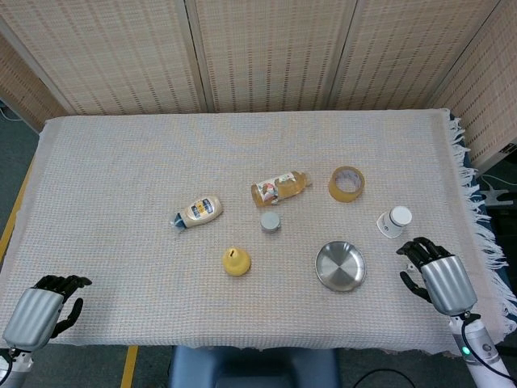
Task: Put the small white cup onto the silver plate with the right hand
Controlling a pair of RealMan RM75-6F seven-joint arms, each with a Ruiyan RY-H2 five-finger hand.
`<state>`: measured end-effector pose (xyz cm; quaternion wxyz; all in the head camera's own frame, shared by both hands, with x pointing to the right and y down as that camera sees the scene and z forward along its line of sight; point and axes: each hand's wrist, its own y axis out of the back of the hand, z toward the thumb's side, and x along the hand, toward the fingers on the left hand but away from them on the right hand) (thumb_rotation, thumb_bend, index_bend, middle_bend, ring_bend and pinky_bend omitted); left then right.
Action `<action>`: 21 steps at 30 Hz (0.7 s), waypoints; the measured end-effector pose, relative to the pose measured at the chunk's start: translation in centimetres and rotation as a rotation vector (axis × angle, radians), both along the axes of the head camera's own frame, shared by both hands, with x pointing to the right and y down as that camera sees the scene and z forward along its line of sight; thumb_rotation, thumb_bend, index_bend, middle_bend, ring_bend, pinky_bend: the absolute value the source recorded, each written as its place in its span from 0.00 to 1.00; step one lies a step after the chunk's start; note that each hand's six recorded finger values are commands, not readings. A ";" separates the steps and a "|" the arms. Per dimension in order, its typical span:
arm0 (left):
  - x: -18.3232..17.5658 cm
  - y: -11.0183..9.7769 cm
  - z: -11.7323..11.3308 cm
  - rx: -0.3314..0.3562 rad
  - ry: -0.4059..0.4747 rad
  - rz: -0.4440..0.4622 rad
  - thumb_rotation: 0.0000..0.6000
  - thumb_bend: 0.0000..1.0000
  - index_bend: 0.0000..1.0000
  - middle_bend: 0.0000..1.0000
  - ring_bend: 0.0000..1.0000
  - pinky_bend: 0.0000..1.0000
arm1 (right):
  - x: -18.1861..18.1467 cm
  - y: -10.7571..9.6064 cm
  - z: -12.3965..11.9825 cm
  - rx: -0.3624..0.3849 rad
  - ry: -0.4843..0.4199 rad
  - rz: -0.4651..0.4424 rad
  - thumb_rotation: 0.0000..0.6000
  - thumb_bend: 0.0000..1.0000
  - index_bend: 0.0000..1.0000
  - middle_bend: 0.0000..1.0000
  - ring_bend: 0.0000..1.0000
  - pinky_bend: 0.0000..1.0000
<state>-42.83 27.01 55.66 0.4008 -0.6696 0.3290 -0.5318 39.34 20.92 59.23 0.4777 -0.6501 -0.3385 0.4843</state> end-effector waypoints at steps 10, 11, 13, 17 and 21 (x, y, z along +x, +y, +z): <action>-0.2 0.0 -0.1 -0.005 0.003 -0.013 1.00 0.51 0.36 0.41 0.42 0.38 | 0.1 -1.2 1.6 -0.104 0.130 -0.075 1.00 0.25 0.45 0.60 0.48 0.79; -0.3 0.0 0.1 -0.013 0.000 -0.016 1.00 0.51 0.36 0.42 0.42 0.38 | 0.4 -1.3 1.8 -0.130 0.151 -0.067 1.00 0.25 0.45 0.61 0.49 0.80; -0.4 0.0 0.2 -0.020 -0.002 -0.022 1.00 0.51 0.36 0.42 0.42 0.38 | 0.9 -1.4 2.1 -0.169 0.186 -0.050 1.00 0.26 0.46 0.64 0.52 0.83; -0.4 -0.1 0.2 -0.025 -0.002 -0.026 1.00 0.52 0.37 0.42 0.42 0.38 | 2.5 -1.7 2.9 -0.239 0.258 0.009 1.00 0.25 0.47 0.69 0.57 0.88; -0.4 -0.1 0.3 -0.028 -0.002 -0.025 1.00 0.51 0.37 0.43 0.42 0.38 | 3.8 -1.7 3.8 -0.307 0.262 0.075 1.00 0.22 0.48 0.73 0.62 0.92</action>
